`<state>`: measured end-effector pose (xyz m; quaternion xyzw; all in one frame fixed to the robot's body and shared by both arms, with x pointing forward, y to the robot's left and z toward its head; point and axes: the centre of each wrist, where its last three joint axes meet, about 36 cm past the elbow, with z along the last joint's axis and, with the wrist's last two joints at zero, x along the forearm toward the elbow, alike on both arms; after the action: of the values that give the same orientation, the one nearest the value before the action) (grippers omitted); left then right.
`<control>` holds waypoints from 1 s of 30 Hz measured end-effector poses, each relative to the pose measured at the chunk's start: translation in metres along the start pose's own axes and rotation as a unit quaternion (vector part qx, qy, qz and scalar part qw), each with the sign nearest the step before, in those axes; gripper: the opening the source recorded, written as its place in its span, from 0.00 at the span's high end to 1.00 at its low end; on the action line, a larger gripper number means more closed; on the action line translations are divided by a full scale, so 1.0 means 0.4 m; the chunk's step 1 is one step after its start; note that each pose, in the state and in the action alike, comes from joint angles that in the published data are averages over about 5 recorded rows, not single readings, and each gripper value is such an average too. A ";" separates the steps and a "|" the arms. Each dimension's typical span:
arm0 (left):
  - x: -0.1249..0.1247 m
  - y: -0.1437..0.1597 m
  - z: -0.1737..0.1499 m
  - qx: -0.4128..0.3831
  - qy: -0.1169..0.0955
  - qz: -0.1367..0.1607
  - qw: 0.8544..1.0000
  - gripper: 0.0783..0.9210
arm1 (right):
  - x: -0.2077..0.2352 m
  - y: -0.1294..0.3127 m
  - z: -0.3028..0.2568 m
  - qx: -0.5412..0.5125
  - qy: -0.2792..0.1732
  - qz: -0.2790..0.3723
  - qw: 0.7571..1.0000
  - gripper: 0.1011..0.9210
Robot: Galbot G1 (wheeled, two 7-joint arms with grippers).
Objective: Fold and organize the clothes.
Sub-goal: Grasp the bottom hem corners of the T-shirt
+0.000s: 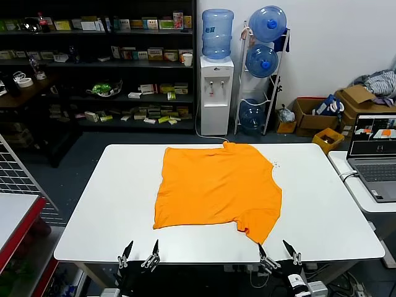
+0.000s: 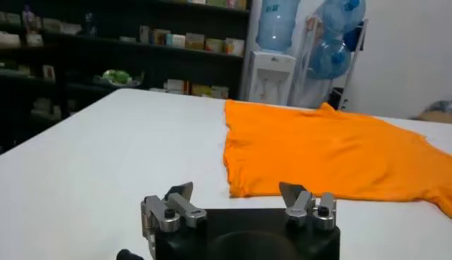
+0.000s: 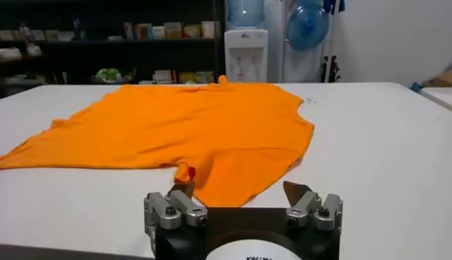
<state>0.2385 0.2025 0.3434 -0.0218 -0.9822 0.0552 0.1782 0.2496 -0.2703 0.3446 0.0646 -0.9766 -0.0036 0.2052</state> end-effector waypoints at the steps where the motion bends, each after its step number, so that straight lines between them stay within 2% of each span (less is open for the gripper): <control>1: -0.001 0.001 -0.001 0.000 0.001 0.000 1.000 0.12 | -0.001 0.000 -0.001 0.001 -0.001 0.000 1.000 0.12; 10: -0.038 0.011 -0.010 0.004 0.006 0.012 1.000 0.12 | -0.044 0.002 -0.005 0.013 -0.006 0.007 1.000 0.12; 17: -0.125 0.018 -0.014 0.000 0.002 0.014 1.000 0.12 | -0.097 0.011 0.000 0.016 0.001 0.014 1.000 0.12; 26: -0.221 0.030 -0.009 -0.010 0.013 0.011 1.000 0.12 | -0.131 0.022 0.014 0.014 0.011 0.021 1.000 0.12; 30: -0.245 0.031 -0.004 -0.013 0.021 0.010 1.000 0.15 | -0.140 0.026 0.019 0.013 0.014 0.021 1.000 0.18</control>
<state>0.3311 0.2088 0.3094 -0.0349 -0.9787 0.0440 0.1976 0.2961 -0.2528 0.3157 0.0472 -0.9747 0.0142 0.2181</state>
